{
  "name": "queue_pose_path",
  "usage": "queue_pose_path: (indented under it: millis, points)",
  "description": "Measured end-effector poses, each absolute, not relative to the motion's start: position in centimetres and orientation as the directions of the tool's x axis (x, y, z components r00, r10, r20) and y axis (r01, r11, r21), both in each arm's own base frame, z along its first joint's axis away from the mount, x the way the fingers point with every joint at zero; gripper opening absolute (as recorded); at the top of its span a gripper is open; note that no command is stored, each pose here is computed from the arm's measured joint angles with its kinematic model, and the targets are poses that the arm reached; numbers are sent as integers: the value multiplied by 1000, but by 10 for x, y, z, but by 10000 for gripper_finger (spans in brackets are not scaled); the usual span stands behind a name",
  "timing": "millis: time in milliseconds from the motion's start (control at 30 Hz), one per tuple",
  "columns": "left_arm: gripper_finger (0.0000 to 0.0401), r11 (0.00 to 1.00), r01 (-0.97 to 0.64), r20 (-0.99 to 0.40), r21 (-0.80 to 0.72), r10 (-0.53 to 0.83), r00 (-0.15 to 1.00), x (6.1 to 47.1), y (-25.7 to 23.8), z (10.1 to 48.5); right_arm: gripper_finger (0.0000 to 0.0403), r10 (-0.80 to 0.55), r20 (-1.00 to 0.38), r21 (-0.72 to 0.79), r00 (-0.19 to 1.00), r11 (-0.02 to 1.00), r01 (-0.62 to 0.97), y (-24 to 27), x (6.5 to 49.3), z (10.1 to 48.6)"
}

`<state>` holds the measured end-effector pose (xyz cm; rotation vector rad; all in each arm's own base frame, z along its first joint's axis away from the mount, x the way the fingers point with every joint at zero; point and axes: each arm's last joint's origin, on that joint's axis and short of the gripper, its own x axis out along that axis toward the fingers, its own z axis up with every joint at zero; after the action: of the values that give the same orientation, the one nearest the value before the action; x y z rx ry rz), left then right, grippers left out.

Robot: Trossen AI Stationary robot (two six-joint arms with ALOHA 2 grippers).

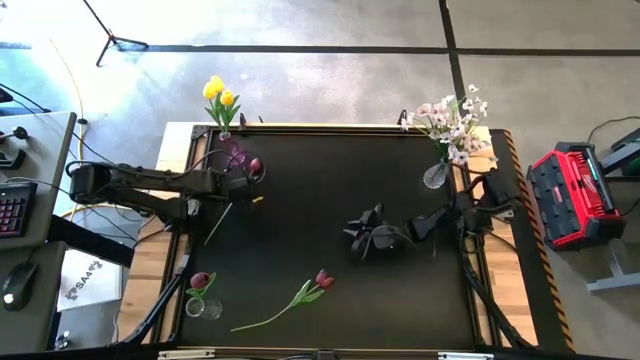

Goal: Sort flowers into vase by color
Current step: Put the top red flower into the bottom transparent vase

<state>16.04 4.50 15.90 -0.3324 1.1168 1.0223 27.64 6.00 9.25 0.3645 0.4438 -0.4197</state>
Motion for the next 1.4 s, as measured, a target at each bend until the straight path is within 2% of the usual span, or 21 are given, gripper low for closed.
queue_pose_path:
  millis: [467,900,1133,1400]
  points:
    - [141,528,-807,-909,265,416,-27,160,58,145,133,-267,-553,236,790,859,455,53,275,87]
    - [64,569,-773,-938,280,334,-94,167,63,127,133,-263,-557,236,788,859,454,53,274,86]
    - [9,593,-762,-940,261,337,-60,168,62,130,133,-264,-559,237,786,857,456,53,274,86]
    - [3,624,-763,-929,170,359,87,167,47,149,133,-260,-566,249,783,851,462,53,274,86]
